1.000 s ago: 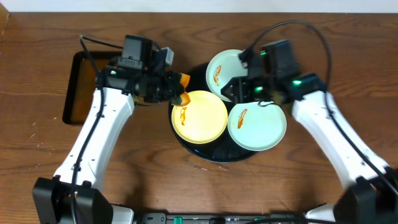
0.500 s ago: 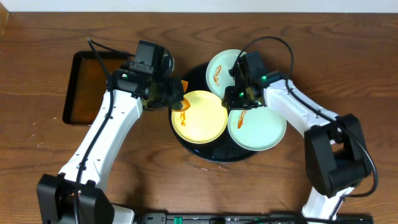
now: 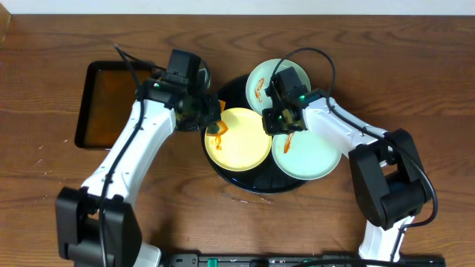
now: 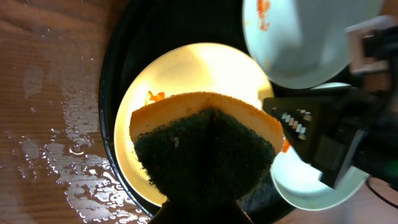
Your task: Clean dirty plates on tray and stack at the side
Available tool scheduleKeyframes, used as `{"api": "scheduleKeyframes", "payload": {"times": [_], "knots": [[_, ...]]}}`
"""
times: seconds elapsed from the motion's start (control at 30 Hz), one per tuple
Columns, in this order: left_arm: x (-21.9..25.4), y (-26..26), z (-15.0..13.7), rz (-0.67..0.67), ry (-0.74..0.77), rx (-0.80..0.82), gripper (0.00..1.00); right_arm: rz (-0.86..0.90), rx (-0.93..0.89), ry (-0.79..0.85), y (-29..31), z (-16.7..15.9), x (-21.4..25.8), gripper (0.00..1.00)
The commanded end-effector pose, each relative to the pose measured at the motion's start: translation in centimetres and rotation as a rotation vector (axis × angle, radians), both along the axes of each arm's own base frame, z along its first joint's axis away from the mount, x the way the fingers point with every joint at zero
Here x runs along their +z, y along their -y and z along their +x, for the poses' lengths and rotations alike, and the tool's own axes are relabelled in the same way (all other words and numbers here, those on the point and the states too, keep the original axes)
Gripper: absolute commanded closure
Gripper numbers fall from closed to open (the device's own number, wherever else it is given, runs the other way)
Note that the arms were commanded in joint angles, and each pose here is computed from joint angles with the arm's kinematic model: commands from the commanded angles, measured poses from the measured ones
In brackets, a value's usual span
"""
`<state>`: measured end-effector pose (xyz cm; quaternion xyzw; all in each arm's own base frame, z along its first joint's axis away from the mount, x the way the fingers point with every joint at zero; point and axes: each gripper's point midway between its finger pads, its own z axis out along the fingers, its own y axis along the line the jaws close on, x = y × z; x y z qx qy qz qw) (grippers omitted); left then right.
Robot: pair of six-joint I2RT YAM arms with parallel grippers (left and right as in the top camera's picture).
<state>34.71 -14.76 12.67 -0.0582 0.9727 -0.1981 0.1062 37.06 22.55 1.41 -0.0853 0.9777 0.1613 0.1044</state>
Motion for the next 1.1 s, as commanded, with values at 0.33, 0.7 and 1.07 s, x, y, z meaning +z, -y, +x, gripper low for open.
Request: {"api": "scheduleKeyframes", "payload": {"times": [0.33, 0.7, 1.07], "knots": [[-3.9, 3.4, -0.3, 0.019, -0.057, -0.081, 0.92, -0.094, 0.022, 0.028, -0.1, -0.4, -1.0, 0.98], [-6.4, 4.0, 0.0, 0.028, -0.1, -0.078, 0.93, -0.11, 0.023, 0.019, 0.1, -1.0, -1.7, 0.99], [-10.9, 5.3, -0.5, 0.04, -0.222, 0.019, 0.92, -0.105, 0.02, 0.027, 0.0, -0.8, -1.6, 0.99]]}}
